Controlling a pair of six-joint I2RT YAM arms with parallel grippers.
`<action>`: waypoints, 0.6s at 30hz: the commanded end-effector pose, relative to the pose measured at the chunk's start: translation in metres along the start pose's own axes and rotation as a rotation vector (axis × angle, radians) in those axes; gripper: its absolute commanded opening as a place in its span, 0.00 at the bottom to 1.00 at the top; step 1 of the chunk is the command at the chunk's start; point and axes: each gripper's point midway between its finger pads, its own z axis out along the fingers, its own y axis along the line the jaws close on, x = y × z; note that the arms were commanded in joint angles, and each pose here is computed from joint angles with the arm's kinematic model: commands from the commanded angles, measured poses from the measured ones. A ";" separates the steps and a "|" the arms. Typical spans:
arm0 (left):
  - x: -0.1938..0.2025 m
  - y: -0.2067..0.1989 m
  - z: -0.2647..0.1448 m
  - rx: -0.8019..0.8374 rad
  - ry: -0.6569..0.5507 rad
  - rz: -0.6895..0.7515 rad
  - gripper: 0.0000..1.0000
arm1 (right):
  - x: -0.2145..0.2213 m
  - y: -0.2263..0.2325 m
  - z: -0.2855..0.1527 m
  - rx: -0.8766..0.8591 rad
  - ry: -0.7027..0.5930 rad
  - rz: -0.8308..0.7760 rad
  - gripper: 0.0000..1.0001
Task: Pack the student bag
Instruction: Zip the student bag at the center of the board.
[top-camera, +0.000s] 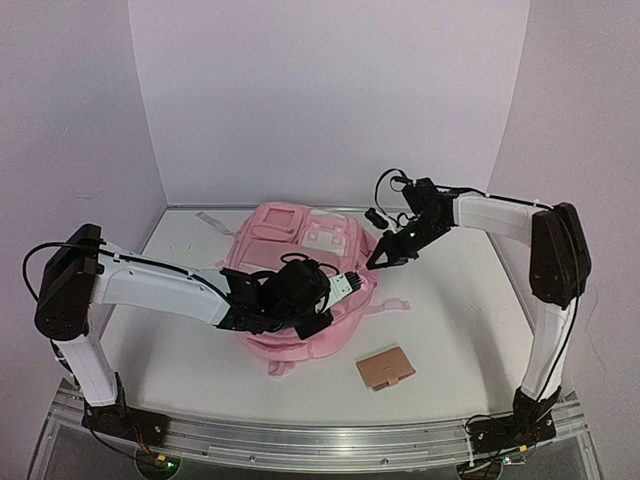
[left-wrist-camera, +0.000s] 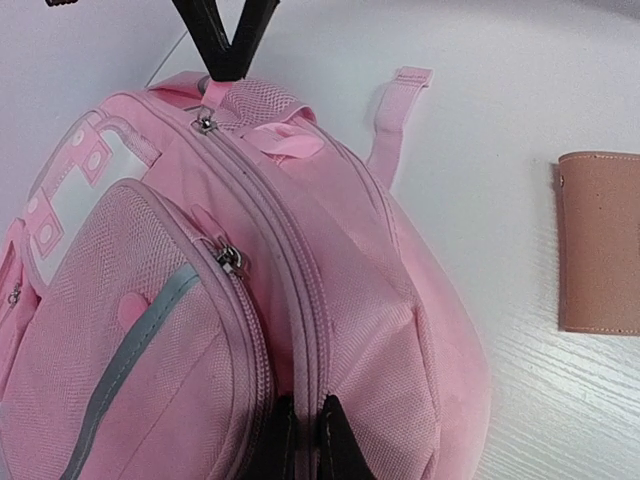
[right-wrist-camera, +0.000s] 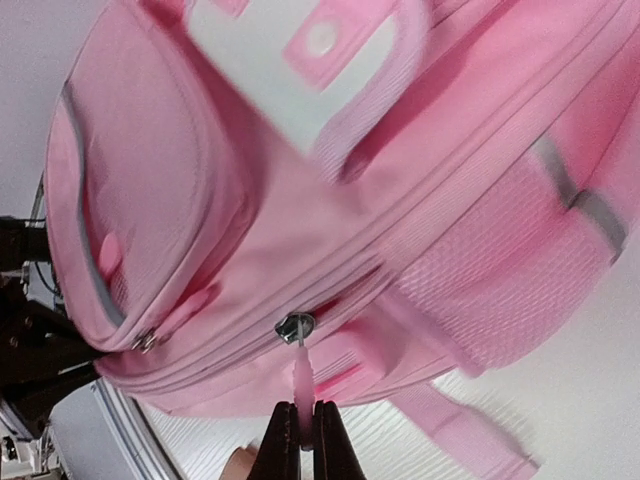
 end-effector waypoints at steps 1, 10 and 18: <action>0.011 0.012 -0.021 -0.033 0.029 -0.060 0.00 | -0.037 -0.039 -0.013 0.110 -0.081 -0.014 0.00; 0.025 0.005 -0.020 -0.024 0.052 -0.066 0.00 | -0.038 -0.055 -0.014 0.136 -0.083 0.009 0.00; 0.048 0.021 -0.025 -0.137 0.051 -0.134 0.00 | 0.014 -0.050 -0.007 0.110 -0.008 0.061 0.00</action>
